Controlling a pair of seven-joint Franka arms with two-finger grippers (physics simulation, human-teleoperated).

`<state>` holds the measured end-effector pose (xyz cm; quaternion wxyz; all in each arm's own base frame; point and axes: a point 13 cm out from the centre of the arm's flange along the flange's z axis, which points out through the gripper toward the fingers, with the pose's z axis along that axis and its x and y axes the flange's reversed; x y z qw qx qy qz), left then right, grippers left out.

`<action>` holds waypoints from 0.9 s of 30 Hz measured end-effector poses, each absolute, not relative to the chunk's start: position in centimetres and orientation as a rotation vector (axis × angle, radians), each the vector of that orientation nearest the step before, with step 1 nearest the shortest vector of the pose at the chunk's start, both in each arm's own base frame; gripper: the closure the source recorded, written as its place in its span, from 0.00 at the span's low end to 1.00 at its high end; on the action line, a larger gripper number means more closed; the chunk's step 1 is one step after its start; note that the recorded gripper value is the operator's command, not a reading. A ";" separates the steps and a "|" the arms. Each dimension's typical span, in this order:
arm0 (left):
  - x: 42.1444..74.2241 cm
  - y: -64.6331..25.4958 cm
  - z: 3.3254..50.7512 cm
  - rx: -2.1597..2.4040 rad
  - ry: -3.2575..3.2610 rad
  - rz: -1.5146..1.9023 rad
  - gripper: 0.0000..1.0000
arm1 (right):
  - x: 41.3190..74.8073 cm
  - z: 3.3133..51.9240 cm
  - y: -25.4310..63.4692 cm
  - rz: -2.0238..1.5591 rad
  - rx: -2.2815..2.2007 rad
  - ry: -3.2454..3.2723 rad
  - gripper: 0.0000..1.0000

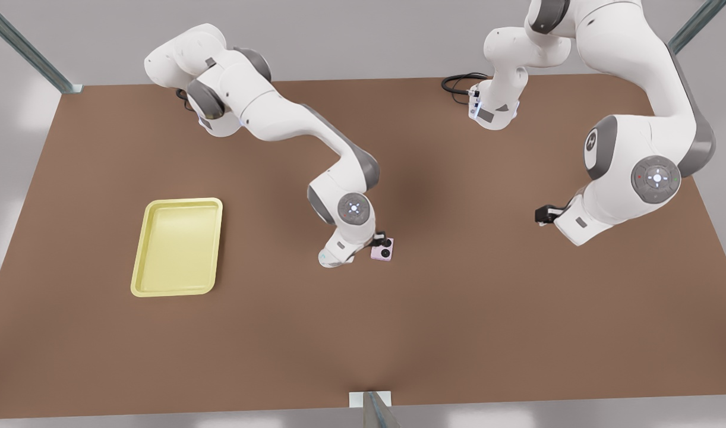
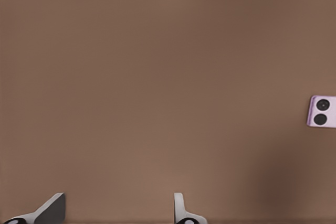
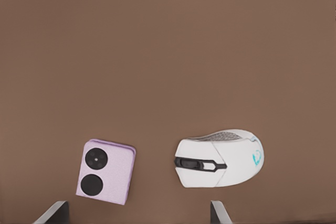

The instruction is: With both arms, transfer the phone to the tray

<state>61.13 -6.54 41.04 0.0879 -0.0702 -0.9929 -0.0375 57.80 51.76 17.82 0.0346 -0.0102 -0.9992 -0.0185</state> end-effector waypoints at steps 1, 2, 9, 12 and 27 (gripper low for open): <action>61.2 -6.5 40.8 -0.211 -2.953 -0.112 0.00 | 57.9 17.3 51.8 -0.057 -0.095 -3.072 0.00; 61.2 -6.4 40.7 -0.214 -2.951 -0.112 0.00 | 58.0 16.8 51.9 -0.056 -0.151 -3.072 0.00; 61.3 -6.3 40.4 -0.233 -2.945 -0.111 0.00 | 55.2 13.8 57.1 -0.113 -0.277 -3.079 0.00; 61.4 -6.2 40.2 -0.238 -2.942 -0.110 0.00 | 55.1 12.4 57.5 -0.095 -0.299 -3.098 0.00; 61.5 -6.1 39.3 -0.256 -2.928 -0.106 0.00 | 55.7 6.1 56.9 -0.049 -0.454 -3.093 0.00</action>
